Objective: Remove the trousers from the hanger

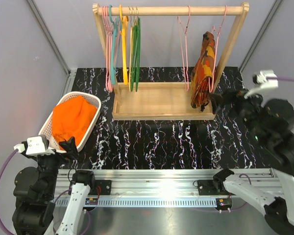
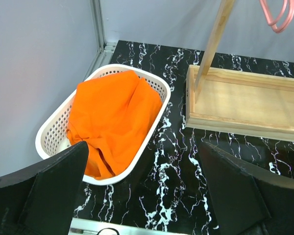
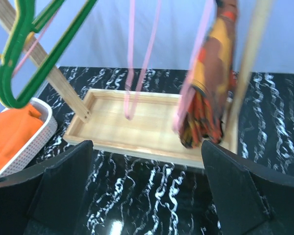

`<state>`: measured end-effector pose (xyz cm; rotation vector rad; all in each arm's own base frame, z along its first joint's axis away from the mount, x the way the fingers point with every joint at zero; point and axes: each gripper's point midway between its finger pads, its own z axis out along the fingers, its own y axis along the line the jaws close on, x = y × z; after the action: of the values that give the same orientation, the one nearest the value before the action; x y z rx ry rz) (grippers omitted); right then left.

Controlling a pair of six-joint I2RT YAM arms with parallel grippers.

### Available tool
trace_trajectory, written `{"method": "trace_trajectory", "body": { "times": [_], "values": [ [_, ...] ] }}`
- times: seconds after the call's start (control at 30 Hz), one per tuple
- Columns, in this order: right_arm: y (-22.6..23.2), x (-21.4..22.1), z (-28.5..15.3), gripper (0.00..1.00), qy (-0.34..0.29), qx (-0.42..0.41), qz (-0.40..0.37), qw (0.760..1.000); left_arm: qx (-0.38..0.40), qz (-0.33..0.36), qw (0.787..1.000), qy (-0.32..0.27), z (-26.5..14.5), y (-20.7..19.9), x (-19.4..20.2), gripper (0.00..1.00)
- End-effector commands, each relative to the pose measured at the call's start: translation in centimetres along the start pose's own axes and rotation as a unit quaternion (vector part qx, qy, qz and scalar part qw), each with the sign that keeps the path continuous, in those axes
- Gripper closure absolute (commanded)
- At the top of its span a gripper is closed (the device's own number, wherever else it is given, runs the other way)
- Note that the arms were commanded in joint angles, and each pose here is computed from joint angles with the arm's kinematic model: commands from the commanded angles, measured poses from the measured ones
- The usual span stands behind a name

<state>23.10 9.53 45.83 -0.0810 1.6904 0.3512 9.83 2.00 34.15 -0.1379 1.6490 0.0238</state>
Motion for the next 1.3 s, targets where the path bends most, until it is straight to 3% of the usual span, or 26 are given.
{"method": "trace_trajectory", "body": {
  "times": [0.0,0.17,0.37,0.53,1.27],
  "values": [
    [-3.7,3.1,-3.0,0.01,0.017,0.069,-0.002,0.997,0.014,0.001,0.999,-0.041,-0.2,-0.3,-1.1,0.01],
    [-4.7,7.3,-5.9,0.01,0.045,0.065,0.014,0.997,0.034,-0.010,0.998,-0.044,0.4,-1.2,-0.2,0.01],
    [-7.4,9.8,-7.5,0.01,0.071,0.127,0.007,0.989,0.044,-0.022,0.998,-0.038,1.1,-1.6,1.3,0.01],
    [-7.8,10.1,-7.2,0.00,0.066,0.136,0.004,0.988,0.063,-0.021,0.997,-0.049,1.2,-2.2,1.5,0.01],
    [-7.8,9.4,-5.0,0.01,0.087,0.154,-0.030,0.984,0.019,-0.009,0.998,-0.054,2.2,-0.8,1.2,0.01]
  ]
}}
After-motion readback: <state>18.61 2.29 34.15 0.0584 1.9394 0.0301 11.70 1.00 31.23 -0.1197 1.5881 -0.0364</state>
